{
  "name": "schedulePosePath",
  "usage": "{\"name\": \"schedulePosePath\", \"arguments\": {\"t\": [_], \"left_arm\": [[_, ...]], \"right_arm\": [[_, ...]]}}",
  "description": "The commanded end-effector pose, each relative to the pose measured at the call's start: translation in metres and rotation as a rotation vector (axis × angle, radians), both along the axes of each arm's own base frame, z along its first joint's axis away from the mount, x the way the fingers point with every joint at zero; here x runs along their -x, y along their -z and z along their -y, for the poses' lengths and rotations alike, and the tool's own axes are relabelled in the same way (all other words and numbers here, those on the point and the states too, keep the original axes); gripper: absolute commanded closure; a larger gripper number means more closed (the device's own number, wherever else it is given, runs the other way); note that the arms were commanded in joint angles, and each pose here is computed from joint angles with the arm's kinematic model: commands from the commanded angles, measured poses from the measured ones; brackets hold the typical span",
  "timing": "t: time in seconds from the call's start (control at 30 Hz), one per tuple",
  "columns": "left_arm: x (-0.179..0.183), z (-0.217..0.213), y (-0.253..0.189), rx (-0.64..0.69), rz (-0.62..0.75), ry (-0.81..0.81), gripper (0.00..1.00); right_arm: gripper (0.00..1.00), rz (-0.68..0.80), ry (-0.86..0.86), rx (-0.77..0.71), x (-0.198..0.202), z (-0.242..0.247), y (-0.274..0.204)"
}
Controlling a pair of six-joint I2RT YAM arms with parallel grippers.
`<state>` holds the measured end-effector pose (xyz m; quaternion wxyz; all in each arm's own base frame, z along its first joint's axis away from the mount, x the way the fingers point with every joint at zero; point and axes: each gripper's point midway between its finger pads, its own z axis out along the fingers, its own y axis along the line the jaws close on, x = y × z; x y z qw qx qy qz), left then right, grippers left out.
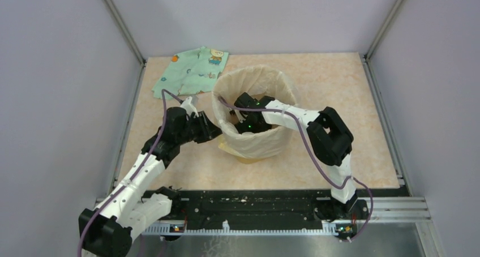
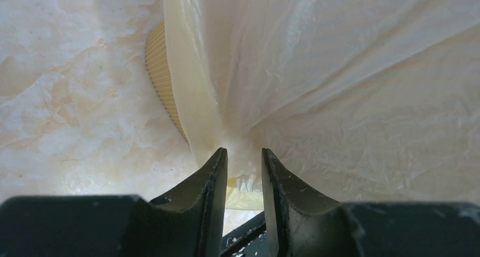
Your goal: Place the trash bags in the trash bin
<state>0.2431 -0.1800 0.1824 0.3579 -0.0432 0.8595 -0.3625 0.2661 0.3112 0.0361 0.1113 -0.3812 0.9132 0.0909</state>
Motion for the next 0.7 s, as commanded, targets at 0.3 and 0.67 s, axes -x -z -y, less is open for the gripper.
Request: {"name": "schedulePosePath", "arguments": {"t": [0.3, 0.67], "left_arm": [[-0.005, -0.024, -0.060, -0.071, 0.151, -0.091, 0.63], [-0.007, -0.045, -0.159, -0.052, 0.362, -0.200, 0.58]], "right_arm": [[0.02, 0.059, 0.039, -0.005, -0.025, -0.006, -0.016], [0.02, 0.052, 0.052, -0.005, -0.025, -0.007, -0.013]]}}
